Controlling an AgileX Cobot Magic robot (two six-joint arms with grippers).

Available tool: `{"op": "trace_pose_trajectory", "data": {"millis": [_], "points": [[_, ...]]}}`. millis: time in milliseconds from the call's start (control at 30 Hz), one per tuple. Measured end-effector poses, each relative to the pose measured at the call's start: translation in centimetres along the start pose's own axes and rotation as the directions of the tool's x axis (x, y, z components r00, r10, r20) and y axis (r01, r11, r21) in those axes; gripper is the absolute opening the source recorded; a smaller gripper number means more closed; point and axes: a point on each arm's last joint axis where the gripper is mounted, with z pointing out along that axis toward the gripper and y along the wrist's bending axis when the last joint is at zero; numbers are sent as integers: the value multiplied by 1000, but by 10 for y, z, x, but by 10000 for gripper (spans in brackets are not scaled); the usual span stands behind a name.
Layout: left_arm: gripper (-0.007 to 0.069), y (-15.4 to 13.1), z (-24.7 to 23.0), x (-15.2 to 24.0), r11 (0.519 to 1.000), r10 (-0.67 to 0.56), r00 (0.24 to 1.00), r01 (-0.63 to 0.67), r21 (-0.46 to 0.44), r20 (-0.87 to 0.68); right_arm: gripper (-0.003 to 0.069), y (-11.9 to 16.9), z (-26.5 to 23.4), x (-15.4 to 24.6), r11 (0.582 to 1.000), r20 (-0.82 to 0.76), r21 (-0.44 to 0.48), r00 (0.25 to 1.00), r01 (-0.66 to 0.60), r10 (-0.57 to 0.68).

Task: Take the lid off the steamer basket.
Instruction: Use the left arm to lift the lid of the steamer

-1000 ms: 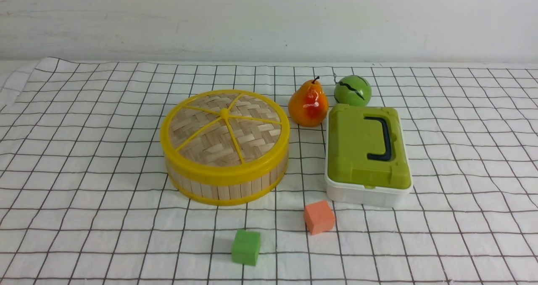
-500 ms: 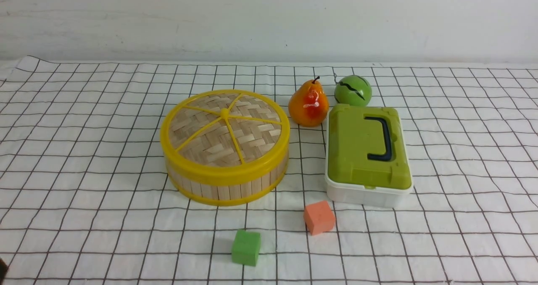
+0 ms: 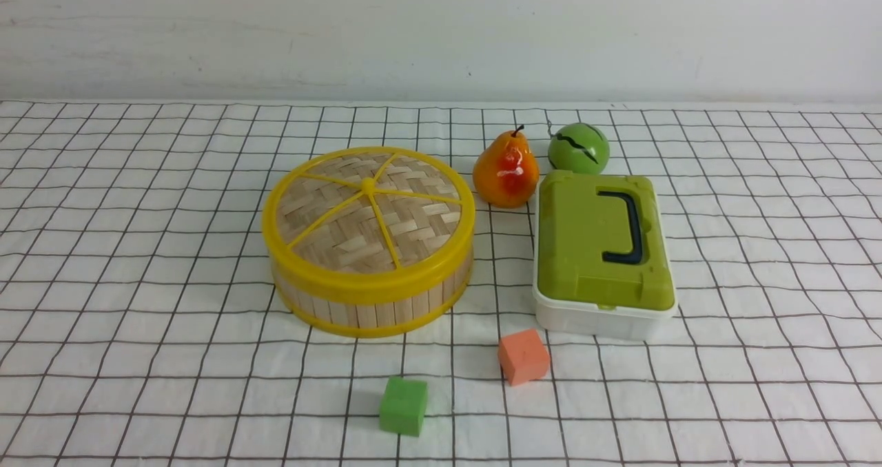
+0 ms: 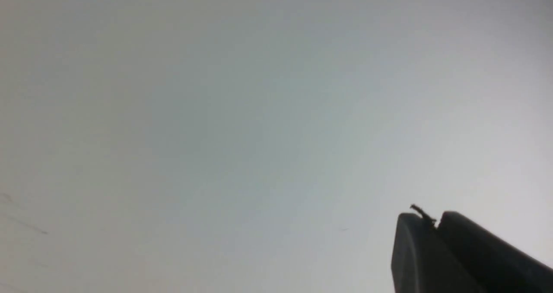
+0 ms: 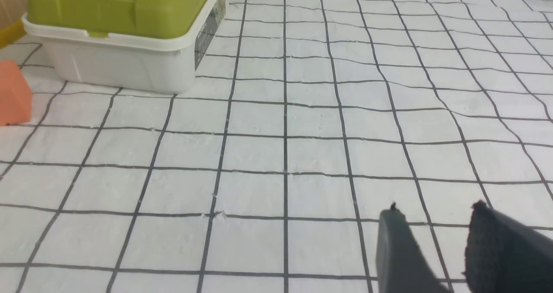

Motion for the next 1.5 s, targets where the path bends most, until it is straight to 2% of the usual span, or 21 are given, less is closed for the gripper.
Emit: {"op": "trace_pose_trajectory", "data": {"millis": [133, 233, 300, 400, 533, 567, 600, 667, 733, 767, 800, 833, 867, 900, 967, 1000, 1100, 1233, 1400, 1500], "points": [[-13, -21, 21, -32, 999, -43, 996, 41, -32, -75, 239, 0, 0, 0, 1000, 0, 0, 1000, 0, 0], [-13, -37, 48, -55, 996, 4, 977, -23, -86, -214, 239, 0, 0, 0, 1000, 0, 0, 1000, 0, 0], [-13, -41, 68, -58, 988, 46, 938, -94, -126, -343, 239, 0, 0, 0, 1000, 0, 0, 1000, 0, 0], [-13, -37, 106, -48, 967, 63, 844, -183, -175, -532, 239, 0, 0, 0, 1000, 0, 0, 1000, 0, 0], [-13, -23, 135, -20, 948, 15, 744, -222, -227, -668, 239, 0, 0, 0, 1000, 0, 0, 1000, 0, 0], [-13, -12, 150, 2, 935, -44, 666, -236, -266, -744, 239, 0, 0, 0, 1000, 0, 0, 1000, 0, 0], [-13, -9, 154, 9, 931, -68, 640, -235, -280, -765, 239, 0, 0, 0, 1000, 0, 0, 1000, 0, 0], [-13, -2, 165, 32, 924, -131, 536, -238, -298, -834, 239, 0, 0, 0, 1000, 0, 0, 1000, 0, 0], [-13, -1, 173, 53, 934, -151, 421, -237, -269, -894, 239, 0, 0, 0, 1000, 0, 0, 1000, 0, 0], [-13, 0, 175, 57, 934, -155, 398, -238, -265, -904, 239, 0, 0, 0, 1000, 0, 0, 1000, 0, 0], [-13, -5, 183, 75, 957, -140, 296, -206, -207, -945, 239, 0, 0, 0, 1000, 0, 0, 1000, 0, 0], [-13, -7, 188, 85, 967, -126, 243, -187, -173, -962, 239, 0, 0, 0, 1000, 0, 0, 1000, 0, 0], [-13, -9, 190, 88, 970, -134, 234, -169, -176, -963, 239, 0, 0, 0, 1000, 0, 0, 1000, 0, 0], [-13, -16, 200, 104, 986, -104, 164, -113, -124, -981, 239, 0, 0, 0, 1000, 0, 0, 1000, 0, 0], [-13, -25, 217, 123, 997, -59, 88, -35, -62, -994, 239, 0, 0, 0, 1000, 0, 0, 1000, 0, 0], [-13, -26, 218, 125, 998, -62, 83, -20, -64, -995, 239, 0, 0, 0, 1000, 0, 0, 1000, 0, 0], [-13, -33, 247, 149, 997, -23, 1, 69, -23, -1000, 239, 0, 0, 0, 1000, 0, 0, 1000, 0, 0], [-13, -31, 278, 168, 997, 2, -35, 78, 0, -999, 239, 0, 0, 0, 1000, 0, 0, 1000, 0, 0], [-13, -23, 320, 194, 998, 28, -44, -52, 30, -999, 239, 0, 0, 0, 1000, 0, 0, 1000, 0, 0], [-13, -17, 334, 214, 982, 48, -81, -177, 62, -996, 239, 0, 0, 0, 1000, 0, 0, 1000, 0, 0]]}}
